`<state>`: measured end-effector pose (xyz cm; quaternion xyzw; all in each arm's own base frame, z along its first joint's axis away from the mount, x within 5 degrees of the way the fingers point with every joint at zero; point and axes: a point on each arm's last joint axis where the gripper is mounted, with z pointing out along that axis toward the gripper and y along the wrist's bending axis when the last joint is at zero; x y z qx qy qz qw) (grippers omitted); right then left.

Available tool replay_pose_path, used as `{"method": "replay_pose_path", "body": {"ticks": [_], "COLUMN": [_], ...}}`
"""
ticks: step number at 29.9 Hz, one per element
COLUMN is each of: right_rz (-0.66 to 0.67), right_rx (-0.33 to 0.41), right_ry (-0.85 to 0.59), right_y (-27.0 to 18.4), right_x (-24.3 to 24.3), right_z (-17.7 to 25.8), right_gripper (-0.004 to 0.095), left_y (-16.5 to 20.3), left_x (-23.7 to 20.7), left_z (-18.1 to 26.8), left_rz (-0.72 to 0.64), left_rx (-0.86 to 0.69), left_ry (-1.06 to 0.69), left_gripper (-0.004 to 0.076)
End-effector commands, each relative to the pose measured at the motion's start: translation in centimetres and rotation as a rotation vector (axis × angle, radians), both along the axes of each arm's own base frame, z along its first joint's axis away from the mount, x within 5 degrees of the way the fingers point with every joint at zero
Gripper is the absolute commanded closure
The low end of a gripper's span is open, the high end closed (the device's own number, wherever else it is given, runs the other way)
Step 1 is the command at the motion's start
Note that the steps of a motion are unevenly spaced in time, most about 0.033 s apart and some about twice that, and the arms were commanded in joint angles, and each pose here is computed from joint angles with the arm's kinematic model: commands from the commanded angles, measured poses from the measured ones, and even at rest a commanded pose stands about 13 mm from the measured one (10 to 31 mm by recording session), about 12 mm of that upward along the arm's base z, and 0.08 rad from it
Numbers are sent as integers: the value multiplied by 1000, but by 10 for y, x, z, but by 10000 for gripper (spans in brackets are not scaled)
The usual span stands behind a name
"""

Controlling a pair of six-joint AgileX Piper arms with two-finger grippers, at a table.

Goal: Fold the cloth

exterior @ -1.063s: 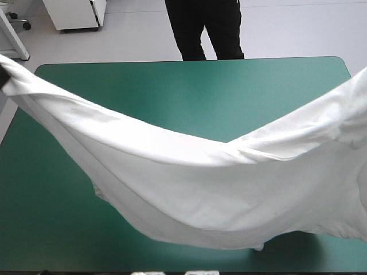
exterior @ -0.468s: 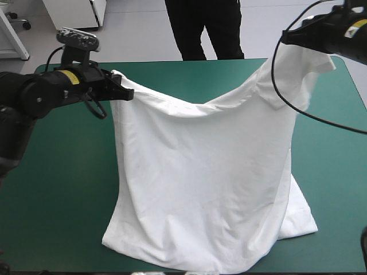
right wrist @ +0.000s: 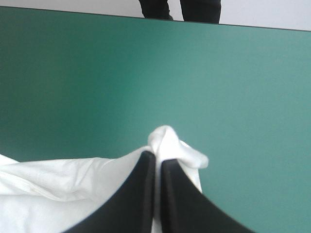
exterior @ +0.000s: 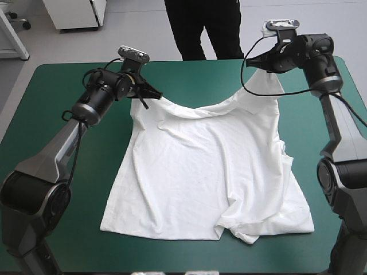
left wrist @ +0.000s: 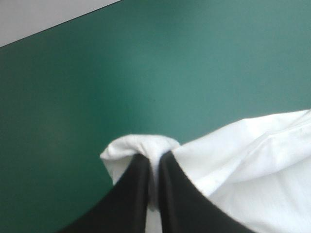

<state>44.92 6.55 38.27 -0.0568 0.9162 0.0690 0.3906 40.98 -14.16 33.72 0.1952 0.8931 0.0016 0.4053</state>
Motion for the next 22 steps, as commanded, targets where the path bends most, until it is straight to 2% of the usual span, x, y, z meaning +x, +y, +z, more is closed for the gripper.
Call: {"method": "replay_pose_path", "body": {"ticks": [1, 7, 9, 12, 15, 17, 22], "right_rz": [12, -7, -9, 5, 16, 25, 58], "right_rx": [8, 0, -5, 22, 66, 70, 136], "right_ry": [-127, -67, -52, -32, -27, -30, -40], "right_y": [1, -5, -8, -10, -11, -13, -25], "right_x": [3, 24, 30, 38, 42, 42, 37], "right_z": [18, -17, -27, -41, -46, -46, -34], "right_gripper": [925, 889, 807, 580, 312, 198, 195], "left_y": [0, 4, 5, 5, 3, 1, 4], "left_x": [15, 42, 49, 56, 62, 65, 70], "left_z": [12, -25, -34, -44, -51, -50, -33], "left_rz": [12, 38, 39, 40, 30, 25, 26], "left_rx": [-73, -92, -96, -104, -117, -126, -102], "left_ry": [-153, -146, -153, -164, -194, -219, -233], "left_gripper": [733, 733, 733, 720, 643, 566, 334]}}
